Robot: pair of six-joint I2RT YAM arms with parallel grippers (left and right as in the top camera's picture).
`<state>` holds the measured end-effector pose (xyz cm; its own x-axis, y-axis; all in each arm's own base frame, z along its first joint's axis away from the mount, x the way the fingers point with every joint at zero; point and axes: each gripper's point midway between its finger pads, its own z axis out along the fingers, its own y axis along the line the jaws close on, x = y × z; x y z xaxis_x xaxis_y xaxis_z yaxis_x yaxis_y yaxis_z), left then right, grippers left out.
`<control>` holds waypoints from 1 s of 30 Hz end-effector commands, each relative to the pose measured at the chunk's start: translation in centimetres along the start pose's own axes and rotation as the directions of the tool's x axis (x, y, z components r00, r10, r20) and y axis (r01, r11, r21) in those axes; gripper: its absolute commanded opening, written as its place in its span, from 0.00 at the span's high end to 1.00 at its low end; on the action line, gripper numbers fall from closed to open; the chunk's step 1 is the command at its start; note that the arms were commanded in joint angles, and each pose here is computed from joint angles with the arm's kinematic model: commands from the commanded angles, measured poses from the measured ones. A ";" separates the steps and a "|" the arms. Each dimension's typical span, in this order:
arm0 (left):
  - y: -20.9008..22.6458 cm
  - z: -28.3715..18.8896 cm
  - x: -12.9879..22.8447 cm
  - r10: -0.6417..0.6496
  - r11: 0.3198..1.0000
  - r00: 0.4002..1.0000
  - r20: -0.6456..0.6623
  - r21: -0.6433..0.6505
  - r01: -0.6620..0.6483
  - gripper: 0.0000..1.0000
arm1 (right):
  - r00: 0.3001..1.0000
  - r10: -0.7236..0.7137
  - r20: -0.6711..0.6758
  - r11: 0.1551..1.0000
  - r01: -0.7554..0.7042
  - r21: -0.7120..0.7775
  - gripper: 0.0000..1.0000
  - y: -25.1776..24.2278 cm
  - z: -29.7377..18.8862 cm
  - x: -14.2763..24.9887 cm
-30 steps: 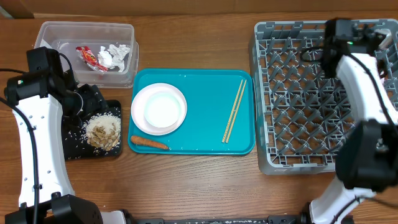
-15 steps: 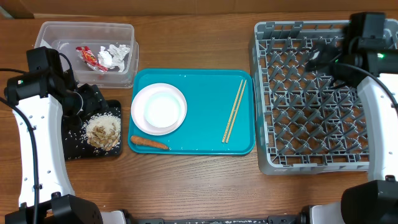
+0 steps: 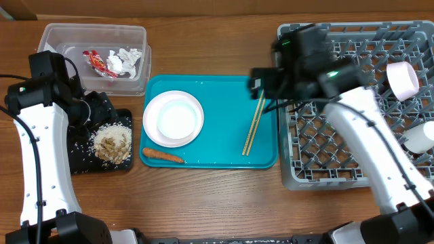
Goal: Sort waste into correct bins and load items into the dishwasher
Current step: 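Move right gripper to the chopsticks on the teal tray and grasp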
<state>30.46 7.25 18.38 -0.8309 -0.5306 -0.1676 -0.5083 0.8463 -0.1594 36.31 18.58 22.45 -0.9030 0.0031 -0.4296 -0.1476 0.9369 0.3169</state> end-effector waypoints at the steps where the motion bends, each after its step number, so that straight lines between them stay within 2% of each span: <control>1: -0.2 -1.1 -0.5 -0.007 1.000 0.999 0.044 0.006 0.007 0.24 | 0.990 0.143 0.006 0.988 -0.143 0.062 0.00 1.1 1.5 0.7; 5: -0.2 -1.1 -0.5 -0.007 1.000 0.999 0.044 0.006 0.007 0.22 | 0.983 0.186 -0.005 0.981 -0.186 0.051 0.00 2.5 2.8 1.1; 9: -0.2 -1.1 -0.4 -0.007 1.000 0.999 0.043 0.005 0.007 0.21 | 0.993 0.117 0.000 0.992 -0.117 0.054 0.00 2.5 3.0 0.9; 12: -0.2 -1.1 -0.5 -0.007 1.000 0.999 0.044 0.006 0.007 0.21 | 0.992 0.125 0.008 0.989 -0.126 0.080 0.00 2.1 3.8 0.6; 17: -0.2 -1.1 -0.5 -0.007 1.000 0.999 0.044 0.005 0.007 0.21 | 0.987 0.127 -0.101 0.986 -0.114 0.126 0.00 1.9 7.3 2.9; 22: -0.2 -1.1 -0.4 -0.007 1.000 0.999 0.043 0.005 0.007 0.21 | 0.947 0.269 -0.176 0.943 -0.222 0.248 0.00 0.1 11.9 5.4; 30: -0.2 -1.1 -0.4 -0.007 1.000 0.999 0.043 0.005 0.007 0.21 | 0.905 0.342 -0.254 0.906 -0.246 0.343 0.00 -1.8 16.9 8.3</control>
<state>30.45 7.25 18.37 -0.8309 -0.5307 -0.1673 -0.5084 0.8463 -0.1593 36.06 23.04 5.90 -0.9779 0.1856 -0.0957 0.1718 0.9755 0.1372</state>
